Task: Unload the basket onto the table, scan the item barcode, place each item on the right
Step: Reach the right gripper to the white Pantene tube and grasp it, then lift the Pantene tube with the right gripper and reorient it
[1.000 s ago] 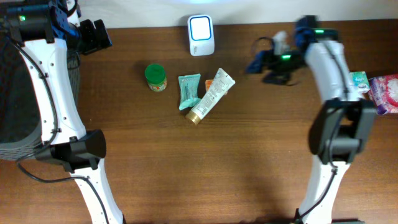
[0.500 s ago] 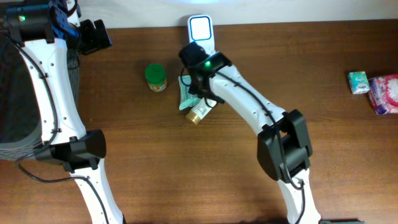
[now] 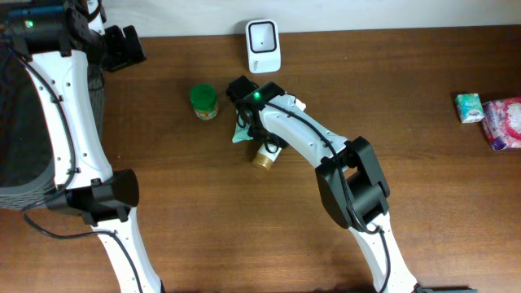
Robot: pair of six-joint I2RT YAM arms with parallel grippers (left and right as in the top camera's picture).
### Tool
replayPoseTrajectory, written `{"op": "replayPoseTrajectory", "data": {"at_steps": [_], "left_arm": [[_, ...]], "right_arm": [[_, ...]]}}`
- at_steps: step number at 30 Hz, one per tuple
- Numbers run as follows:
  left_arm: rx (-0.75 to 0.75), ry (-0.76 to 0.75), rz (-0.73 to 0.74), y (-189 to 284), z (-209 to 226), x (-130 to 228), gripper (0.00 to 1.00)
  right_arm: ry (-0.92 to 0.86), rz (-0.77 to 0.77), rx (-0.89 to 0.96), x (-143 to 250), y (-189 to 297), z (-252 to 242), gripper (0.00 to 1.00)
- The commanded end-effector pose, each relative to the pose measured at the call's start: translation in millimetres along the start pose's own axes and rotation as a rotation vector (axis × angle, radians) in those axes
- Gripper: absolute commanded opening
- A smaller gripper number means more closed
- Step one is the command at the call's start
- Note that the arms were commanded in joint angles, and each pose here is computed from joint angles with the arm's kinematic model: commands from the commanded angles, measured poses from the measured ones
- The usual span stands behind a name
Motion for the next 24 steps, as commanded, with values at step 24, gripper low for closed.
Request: {"op": "replayPoseTrajectory", "data": {"at_steps": [24], "left_arm": [[-0.01, 0.002, -0.047, 20, 1, 0, 0.99]], "right_arm": [[0.415, 0.572, -0.974, -121, 38, -75, 0.04]]}}
Point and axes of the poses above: each gripper's point midway between its finger pads, its own y axis back along the fingers, its own z axis along the line the jaws close on, x = y × z, the point moved 7 cm from there along y, back along the fingers, and after that the axes turned 11 degrees about -y, right-handed, at the moved point
